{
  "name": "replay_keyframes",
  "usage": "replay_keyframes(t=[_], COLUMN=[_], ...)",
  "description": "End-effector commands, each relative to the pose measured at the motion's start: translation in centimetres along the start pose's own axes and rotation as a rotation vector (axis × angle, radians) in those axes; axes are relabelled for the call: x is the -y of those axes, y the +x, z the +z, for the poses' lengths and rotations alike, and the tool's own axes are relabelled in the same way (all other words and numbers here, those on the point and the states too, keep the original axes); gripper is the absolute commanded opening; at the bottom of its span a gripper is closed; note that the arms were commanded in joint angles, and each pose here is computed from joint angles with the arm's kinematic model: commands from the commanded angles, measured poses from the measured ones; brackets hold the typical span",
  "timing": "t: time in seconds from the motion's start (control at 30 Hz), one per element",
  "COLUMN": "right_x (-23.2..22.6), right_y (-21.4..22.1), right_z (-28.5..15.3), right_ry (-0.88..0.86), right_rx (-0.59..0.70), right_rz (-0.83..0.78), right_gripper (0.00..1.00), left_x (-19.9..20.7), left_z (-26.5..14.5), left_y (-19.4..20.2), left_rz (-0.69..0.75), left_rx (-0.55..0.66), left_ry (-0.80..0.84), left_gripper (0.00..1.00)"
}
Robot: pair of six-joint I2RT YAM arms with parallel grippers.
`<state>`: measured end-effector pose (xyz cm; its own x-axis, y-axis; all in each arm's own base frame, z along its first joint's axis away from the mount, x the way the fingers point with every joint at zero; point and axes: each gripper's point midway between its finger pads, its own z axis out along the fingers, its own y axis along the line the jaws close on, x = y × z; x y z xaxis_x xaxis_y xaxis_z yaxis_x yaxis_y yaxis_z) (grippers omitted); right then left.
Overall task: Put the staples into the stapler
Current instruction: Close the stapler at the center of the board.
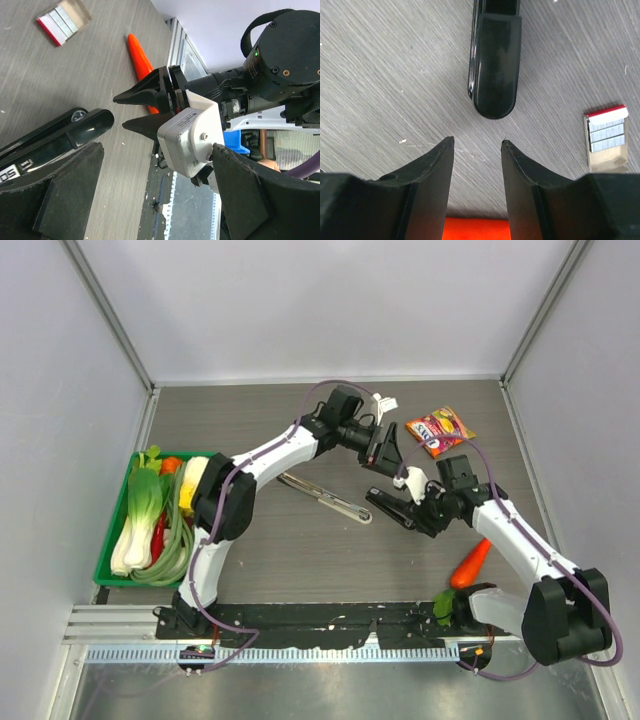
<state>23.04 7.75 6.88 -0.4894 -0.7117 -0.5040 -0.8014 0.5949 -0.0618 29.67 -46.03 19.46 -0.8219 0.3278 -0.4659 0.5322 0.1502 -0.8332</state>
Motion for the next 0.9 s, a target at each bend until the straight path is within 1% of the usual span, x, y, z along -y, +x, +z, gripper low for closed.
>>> replay_keyframes(t=[0.0,0.07,0.1,0.13,0.17,0.23,0.27,0.33,0.37,0.43,0.47,0.5,0.57,0.6,0.63,0.67,0.7,0.77,0.87], right_x=[0.3,0.4,0.5,0.6,0.7,0.6,0.7,1.1,0.9,0.8,0.7,-0.5,-1.6,-3.3,-3.9,-4.4,-5.0,-5.8,-5.8], right_y=[-0.9,-1.1,-1.4,-1.7,-2.1,-3.7,-4.4,-6.7,-7.9,-9.9,-11.2,-12.3,-13.7,-14.5,-14.4,-15.2,-16.5,-17.3,-19.6], right_z=[-1.1,-1.4,-1.7,-2.0,-2.3,-3.4,-3.9,-5.2,-5.5,-5.7,-5.6,-4.9,-2.6,-1.4,0.7,1.4,1.8,3.9,4.7], right_ry=[0.041,0.05,0.059,0.068,0.076,0.079,0.08,0.093,0.075,0.05,0.043,0.015,0.0,-0.015,-0.044,-0.054,-0.079,-0.121,-0.108], right_rx=[0.063,0.07,0.083,0.093,0.11,0.174,0.199,0.266,0.305,0.347,0.375,0.381,0.361,0.344,0.297,0.304,0.317,0.297,0.348], right_rz=[-0.041,-0.04,-0.041,-0.04,-0.038,-0.038,-0.039,-0.046,-0.041,-0.05,-0.062,-0.101,-0.16,-0.22,-0.227,-0.234,-0.22,-0.205,-0.204], right_gripper=[0.48,0.48,0.48,0.49,0.49,0.51,0.52,0.54,0.55,0.6,0.61,0.64,0.65,0.65,0.65,0.65,0.65,0.66,0.67], left_x=[0.5,1.2,1.2,1.0,1.9,1.1,1.1,0.1,-1.2,-1.8,-2.8,-3.4,-5.2,-6.3,-6.6,-7.2,-7.9,-8.6,-9.2], left_z=[-0.7,-1.6,-2.7,-3.5,-4.9,-8.1,-11.0,-14.0,-16.9,-20.1,-22.9,-24.0,-27.2,-27.9,-28.5,-29.6,-29.7,-29.8,-29.5], left_y=[0.3,-0.2,-1.0,-1.1,-1.7,-2.5,-3.4,-2.8,-3.3,-2.0,-1.9,-0.5,0.8,2.0,2.8,3.4,4.2,5.1,5.6], left_rz=[0.041,0.071,0.093,0.117,0.156,0.16,0.216,0.201,0.198,0.176,0.152,0.142,0.105,0.098,0.086,0.066,0.041,0.006,-0.009], left_rx=[-0.008,-0.004,0.014,0.013,0.035,0.073,0.116,0.138,0.184,0.224,0.269,0.275,0.316,0.306,0.303,0.311,0.301,0.293,0.287], left_ry=[-0.011,-0.017,-0.025,-0.05,-0.064,-0.13,-0.169,-0.232,-0.283,-0.328,-0.373,-0.396,-0.472,-0.503,-0.517,-0.538,-0.543,-0.541,-0.527], left_gripper=[0.93,0.94,0.94,0.94,0.95,0.96,0.98,1.0,1.0,1.0,1.0,1.0,1.0,1.0,1.0,1.0,1.0,1.0,1.0])
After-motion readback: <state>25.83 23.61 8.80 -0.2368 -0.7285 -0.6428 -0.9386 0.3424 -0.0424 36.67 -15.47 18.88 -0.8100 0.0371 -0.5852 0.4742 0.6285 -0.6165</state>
